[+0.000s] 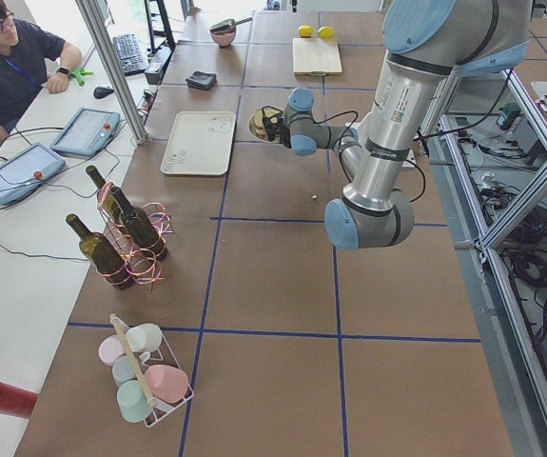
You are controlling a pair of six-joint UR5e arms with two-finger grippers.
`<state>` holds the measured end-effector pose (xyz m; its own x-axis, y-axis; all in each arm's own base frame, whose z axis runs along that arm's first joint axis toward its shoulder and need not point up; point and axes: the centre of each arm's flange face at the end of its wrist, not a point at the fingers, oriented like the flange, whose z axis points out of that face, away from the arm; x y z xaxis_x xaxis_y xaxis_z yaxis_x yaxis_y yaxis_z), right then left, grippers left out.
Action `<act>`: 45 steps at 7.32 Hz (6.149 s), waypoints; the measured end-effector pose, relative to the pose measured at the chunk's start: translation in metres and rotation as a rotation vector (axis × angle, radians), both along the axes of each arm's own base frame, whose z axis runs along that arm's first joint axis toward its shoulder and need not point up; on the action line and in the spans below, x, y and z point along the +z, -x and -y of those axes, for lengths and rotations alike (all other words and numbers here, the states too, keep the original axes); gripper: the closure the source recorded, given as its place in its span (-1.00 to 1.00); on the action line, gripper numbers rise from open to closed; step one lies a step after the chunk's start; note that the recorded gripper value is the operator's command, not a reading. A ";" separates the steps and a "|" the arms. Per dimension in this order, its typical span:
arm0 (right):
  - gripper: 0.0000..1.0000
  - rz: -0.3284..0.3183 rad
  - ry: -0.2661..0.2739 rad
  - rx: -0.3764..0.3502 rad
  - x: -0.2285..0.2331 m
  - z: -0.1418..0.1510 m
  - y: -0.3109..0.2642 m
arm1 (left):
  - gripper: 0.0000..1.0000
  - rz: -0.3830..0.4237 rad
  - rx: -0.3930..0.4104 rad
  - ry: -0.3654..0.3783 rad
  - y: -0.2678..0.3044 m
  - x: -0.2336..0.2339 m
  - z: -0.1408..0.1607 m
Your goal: Make sandwich and place on tray
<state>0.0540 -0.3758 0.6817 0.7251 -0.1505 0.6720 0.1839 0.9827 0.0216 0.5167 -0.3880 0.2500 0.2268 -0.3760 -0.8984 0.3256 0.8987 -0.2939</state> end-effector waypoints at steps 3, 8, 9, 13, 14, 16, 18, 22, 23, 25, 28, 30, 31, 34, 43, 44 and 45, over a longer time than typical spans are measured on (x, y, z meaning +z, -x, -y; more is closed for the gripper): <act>-1.00 0.001 -0.027 0.001 0.026 -0.001 0.000 | 1.00 0.049 -0.057 0.022 0.000 -0.008 0.108; -1.00 0.006 -0.059 0.006 0.041 0.000 0.000 | 0.60 0.135 -0.092 -0.005 -0.026 -0.002 0.264; -1.00 0.005 -0.058 0.006 0.042 0.000 0.000 | 0.37 0.141 -0.087 -0.019 -0.030 0.001 0.271; -1.00 0.005 -0.057 0.006 0.042 0.000 0.000 | -1.00 0.189 -0.004 -0.249 -0.005 -0.011 0.284; -1.00 0.008 -0.057 0.006 0.042 0.000 0.000 | -1.00 0.193 0.019 -0.260 0.020 -0.017 0.284; -1.00 0.008 -0.060 0.006 0.041 0.001 0.000 | -1.00 0.247 0.063 -0.278 0.083 -0.023 0.255; -1.00 0.004 -0.075 0.005 0.035 0.006 0.000 | -1.00 0.315 0.118 -0.384 0.158 0.005 0.209; -1.00 0.012 -0.104 0.076 -0.016 0.018 0.001 | -1.00 0.528 0.262 -0.580 0.338 0.160 0.180; -1.00 0.014 -0.099 0.100 -0.025 0.019 0.002 | -1.00 0.550 0.297 -0.597 0.392 0.200 0.172; -1.00 0.018 -0.099 0.114 -0.032 0.020 0.002 | -1.00 0.581 0.302 -0.566 0.507 0.278 0.134; -1.00 0.018 -0.099 0.116 -0.033 0.020 0.002 | -1.00 0.586 0.271 -0.308 0.590 0.342 0.090; -1.00 0.019 -0.100 0.116 -0.033 0.021 0.002 | -1.00 0.560 0.289 -0.201 0.595 0.379 0.055; -1.00 0.019 -0.101 0.116 -0.033 0.020 0.002 | -1.00 0.532 0.294 -0.178 0.593 0.388 0.038; -1.00 0.020 -0.102 0.115 -0.033 0.020 0.002 | -1.00 0.492 0.298 -0.191 0.588 0.380 0.026; -1.00 0.026 -0.107 0.106 -0.032 0.019 0.003 | -1.00 0.502 0.322 -0.244 0.586 0.377 0.026; -1.00 0.026 -0.107 0.106 -0.032 0.019 0.003 | -1.00 0.502 0.322 -0.244 0.586 0.376 0.027; -1.00 0.026 -0.107 0.106 -0.031 0.019 0.003 | -1.00 0.502 0.321 -0.245 0.586 0.376 0.028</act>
<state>0.0509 -0.3943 0.6503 0.7235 -0.1458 0.6748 0.0777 0.9884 0.1303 -0.0692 -0.4161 0.6256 0.7093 -0.0163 -0.7048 0.0734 0.9960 0.0508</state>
